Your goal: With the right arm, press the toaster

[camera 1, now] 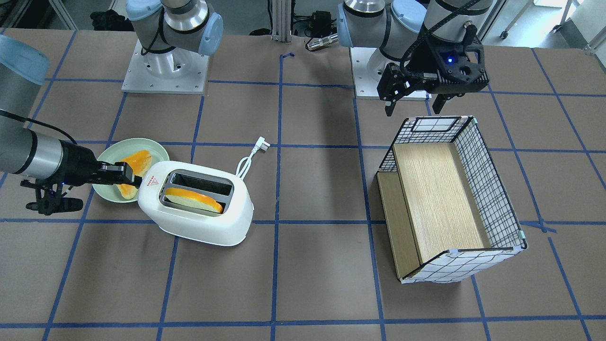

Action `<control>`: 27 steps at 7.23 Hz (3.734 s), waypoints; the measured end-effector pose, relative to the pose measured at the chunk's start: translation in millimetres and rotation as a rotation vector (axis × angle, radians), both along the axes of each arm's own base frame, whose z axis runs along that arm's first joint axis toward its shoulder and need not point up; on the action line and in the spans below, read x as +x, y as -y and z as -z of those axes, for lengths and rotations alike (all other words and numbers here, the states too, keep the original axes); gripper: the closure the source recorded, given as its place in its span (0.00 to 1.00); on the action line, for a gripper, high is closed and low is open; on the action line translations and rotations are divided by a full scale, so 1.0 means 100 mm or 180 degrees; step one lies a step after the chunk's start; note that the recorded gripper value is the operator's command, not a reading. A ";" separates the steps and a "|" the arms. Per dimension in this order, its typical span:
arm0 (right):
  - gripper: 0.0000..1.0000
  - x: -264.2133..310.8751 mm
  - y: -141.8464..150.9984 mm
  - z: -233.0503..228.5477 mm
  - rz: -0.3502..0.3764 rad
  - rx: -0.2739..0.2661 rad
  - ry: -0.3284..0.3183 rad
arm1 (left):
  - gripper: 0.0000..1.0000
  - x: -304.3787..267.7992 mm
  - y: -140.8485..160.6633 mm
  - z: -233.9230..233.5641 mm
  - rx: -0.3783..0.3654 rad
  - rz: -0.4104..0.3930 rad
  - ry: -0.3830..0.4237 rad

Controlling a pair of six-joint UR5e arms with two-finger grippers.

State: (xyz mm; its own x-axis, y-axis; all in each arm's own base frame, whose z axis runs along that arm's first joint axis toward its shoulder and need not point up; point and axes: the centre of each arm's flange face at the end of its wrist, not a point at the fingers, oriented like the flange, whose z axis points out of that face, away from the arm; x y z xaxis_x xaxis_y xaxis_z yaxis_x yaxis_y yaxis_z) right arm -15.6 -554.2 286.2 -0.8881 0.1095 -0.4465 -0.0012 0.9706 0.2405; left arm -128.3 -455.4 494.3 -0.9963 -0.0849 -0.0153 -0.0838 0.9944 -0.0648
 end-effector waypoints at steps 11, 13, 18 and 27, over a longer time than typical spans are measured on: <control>1.00 -0.03 0.08 0.42 0.0131 0.0215 -0.0013 | 0.00 0.00 0.00 0.00 0.0001 0.0000 -0.0002; 1.00 -0.04 0.09 0.11 0.0318 0.0136 -0.0160 | 0.00 0.00 0.00 0.00 0.0001 0.0000 -0.0002; 0.41 -0.02 -0.11 -1.37 0.0735 -0.0522 -0.0716 | 0.00 0.00 0.00 0.00 0.0000 0.0000 -0.0004; 0.00 1.19 -0.11 -2.25 0.0755 -0.1098 -0.1557 | 0.00 0.00 0.00 0.00 0.0000 0.0000 -0.0005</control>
